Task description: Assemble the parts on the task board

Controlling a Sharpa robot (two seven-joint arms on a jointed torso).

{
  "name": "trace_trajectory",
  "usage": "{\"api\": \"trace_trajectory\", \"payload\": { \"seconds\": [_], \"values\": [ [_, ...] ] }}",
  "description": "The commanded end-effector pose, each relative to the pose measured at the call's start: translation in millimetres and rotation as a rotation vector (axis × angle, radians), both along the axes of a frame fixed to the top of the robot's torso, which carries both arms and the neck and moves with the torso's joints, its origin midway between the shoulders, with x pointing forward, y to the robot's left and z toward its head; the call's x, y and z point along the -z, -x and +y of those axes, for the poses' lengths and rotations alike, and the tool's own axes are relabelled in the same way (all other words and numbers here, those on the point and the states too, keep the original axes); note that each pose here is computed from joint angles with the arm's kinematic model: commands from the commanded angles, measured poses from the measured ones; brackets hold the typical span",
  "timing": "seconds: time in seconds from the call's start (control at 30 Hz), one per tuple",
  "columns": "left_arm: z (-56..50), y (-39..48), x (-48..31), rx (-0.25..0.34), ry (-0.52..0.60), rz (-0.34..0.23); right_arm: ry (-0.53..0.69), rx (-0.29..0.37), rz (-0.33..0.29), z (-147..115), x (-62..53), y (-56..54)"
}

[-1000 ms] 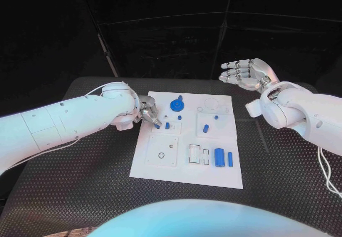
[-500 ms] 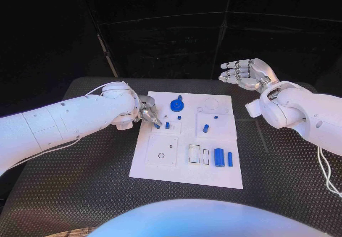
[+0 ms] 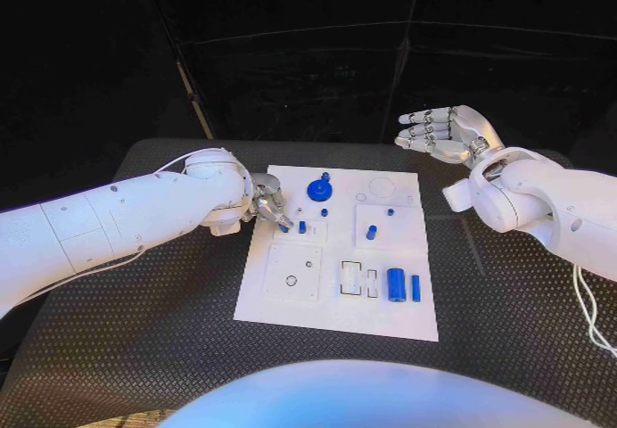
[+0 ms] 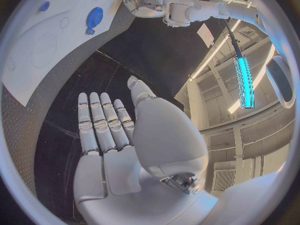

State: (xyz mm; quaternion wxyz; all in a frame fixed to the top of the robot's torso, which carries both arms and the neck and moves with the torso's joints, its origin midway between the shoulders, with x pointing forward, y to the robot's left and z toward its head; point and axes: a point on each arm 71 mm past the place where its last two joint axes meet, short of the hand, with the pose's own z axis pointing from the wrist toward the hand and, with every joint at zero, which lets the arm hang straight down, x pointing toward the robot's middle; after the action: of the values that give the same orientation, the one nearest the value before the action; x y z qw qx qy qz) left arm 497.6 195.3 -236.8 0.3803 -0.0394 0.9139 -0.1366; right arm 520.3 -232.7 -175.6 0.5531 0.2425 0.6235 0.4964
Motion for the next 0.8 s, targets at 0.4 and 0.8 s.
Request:
{"api": "trace_trajectory", "payload": {
  "seconds": [0.4,0.8],
  "values": [
    [-2.8,2.6,5.3,0.015,-0.008,0.022,-0.007,-0.014,-0.003,2.2,-1.8,0.2],
    [-2.3,2.5,6.0,0.019,-0.013,0.029,-0.007,-0.015,-0.002,2.3,-1.6,0.0]
  ]
}}
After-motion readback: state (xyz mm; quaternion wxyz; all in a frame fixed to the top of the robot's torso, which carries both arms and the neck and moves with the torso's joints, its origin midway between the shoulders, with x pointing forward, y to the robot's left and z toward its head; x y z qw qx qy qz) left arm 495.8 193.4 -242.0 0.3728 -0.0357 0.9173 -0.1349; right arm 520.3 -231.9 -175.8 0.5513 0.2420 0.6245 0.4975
